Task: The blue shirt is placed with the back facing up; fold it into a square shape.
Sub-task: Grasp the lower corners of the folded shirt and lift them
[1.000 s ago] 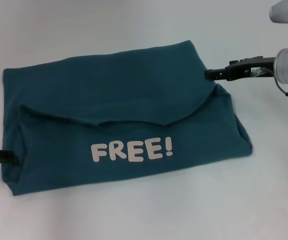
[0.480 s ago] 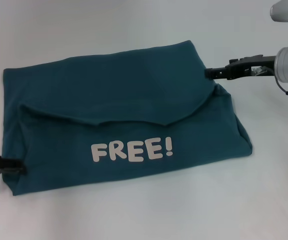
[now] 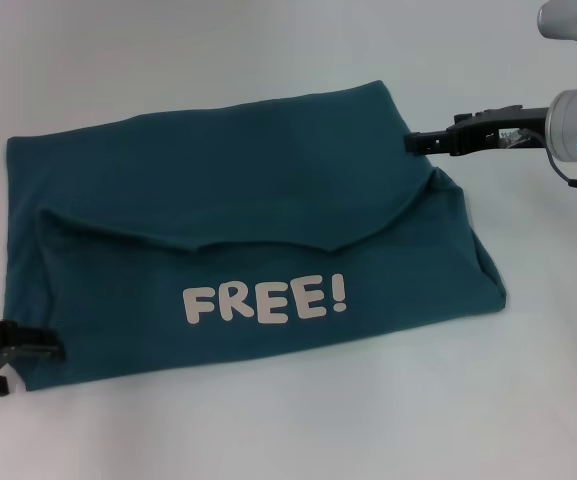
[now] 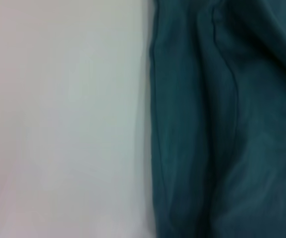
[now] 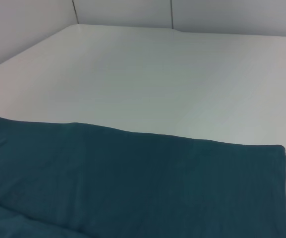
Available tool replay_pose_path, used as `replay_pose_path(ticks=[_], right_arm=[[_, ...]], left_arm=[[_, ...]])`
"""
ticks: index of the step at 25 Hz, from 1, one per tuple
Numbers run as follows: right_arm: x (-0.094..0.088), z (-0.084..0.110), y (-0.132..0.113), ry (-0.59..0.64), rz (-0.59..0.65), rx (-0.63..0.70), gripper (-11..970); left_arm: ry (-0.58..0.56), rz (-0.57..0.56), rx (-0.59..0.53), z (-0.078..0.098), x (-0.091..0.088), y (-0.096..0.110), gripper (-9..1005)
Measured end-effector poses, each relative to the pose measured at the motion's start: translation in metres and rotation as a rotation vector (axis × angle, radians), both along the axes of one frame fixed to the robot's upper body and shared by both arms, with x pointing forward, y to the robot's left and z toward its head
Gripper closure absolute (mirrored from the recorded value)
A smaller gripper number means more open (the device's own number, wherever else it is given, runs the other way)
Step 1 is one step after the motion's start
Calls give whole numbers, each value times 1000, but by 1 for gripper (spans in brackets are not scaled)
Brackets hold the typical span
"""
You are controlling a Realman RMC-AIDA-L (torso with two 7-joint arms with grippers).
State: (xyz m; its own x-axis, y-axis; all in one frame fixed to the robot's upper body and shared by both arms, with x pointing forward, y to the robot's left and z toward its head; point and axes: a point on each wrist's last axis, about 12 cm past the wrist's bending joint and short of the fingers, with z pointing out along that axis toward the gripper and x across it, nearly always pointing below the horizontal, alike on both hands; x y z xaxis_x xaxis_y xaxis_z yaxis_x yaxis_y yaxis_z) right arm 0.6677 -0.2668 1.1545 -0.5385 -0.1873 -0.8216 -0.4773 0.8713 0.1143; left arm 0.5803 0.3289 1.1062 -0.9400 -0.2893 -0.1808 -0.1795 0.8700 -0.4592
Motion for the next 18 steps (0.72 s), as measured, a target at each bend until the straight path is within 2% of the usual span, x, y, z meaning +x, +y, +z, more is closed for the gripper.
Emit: replay_pose_path(ticks=[18], right_arm=[[-1, -2, -2, 5, -5, 2, 30]], left_arm=[[-9, -29, -20, -2, 13, -20, 166]])
